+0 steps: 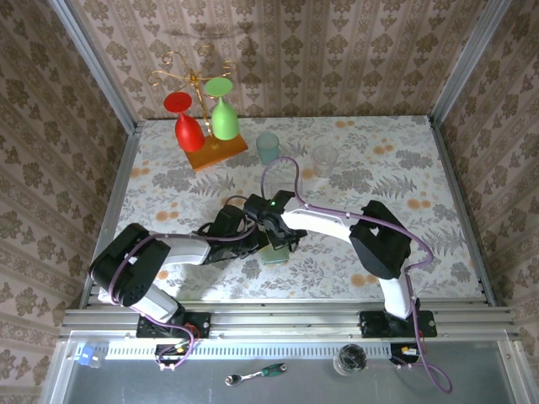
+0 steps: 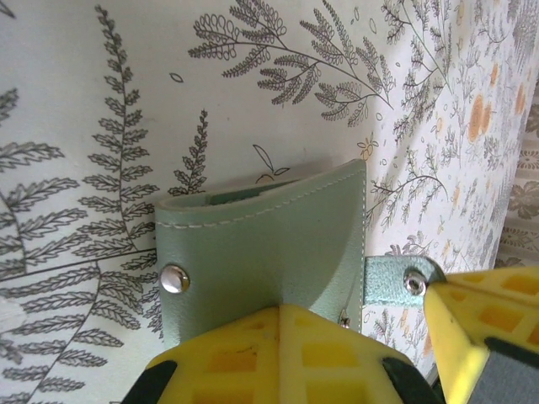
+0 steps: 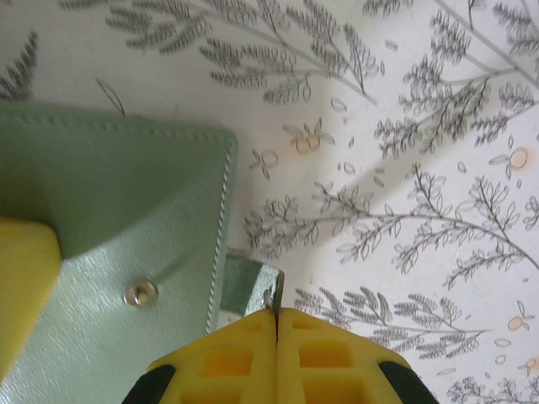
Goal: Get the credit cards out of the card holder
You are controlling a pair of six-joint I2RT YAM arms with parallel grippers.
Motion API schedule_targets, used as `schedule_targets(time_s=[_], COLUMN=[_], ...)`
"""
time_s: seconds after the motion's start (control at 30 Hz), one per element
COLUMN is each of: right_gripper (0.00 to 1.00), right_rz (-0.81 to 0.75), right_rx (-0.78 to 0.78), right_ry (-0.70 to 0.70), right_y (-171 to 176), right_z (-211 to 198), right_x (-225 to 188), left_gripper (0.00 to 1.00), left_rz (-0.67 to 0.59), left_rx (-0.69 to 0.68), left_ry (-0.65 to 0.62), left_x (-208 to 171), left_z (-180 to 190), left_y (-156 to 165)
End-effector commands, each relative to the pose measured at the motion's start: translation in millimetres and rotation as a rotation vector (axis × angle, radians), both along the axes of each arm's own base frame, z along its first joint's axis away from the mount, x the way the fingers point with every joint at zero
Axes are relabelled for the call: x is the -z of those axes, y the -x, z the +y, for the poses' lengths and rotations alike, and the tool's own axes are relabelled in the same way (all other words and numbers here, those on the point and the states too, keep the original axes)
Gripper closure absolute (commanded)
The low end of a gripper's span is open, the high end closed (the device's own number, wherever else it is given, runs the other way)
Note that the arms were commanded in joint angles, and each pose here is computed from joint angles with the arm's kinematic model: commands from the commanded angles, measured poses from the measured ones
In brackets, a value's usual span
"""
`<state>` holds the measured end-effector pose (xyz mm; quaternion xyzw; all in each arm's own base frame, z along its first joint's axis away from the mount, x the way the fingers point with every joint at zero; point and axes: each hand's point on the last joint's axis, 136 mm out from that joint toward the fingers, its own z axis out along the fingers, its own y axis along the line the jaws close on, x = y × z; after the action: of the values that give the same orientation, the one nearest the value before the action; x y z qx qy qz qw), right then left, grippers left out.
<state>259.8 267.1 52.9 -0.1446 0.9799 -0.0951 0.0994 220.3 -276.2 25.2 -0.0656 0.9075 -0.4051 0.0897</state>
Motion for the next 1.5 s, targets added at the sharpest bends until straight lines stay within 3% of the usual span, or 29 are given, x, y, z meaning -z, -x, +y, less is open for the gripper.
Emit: schedule_targets(time_s=[0.0,0.23,0.63,1.23,1.47], right_gripper=[1.00,0.82,0.75,0.79,0.89], right_rz=[0.006,0.073,0.135,0.182,0.170], right_rx=[0.032,0.104,0.173,0.197,0.206], right_ry=[-0.090,-0.257,-0.405,-0.548,-0.558], right_y=[6,8,8,3,2], right_z=[1,1,0,14,12], right_x=[-13,-7,7,26,26], left_gripper=[1.00,0.95,0.87,0.82,0.82], left_rz=[0.197,0.129,0.067,-0.001,-0.024], left_rx=[-0.008,0.036,0.066,0.037,0.008], left_ry=[-0.282,-0.227,-0.203,-0.182,-0.185], left_x=[65,32,0,-21,-26], left_z=[50,23,3,4,12], left_y=[43,27,15,3,-1])
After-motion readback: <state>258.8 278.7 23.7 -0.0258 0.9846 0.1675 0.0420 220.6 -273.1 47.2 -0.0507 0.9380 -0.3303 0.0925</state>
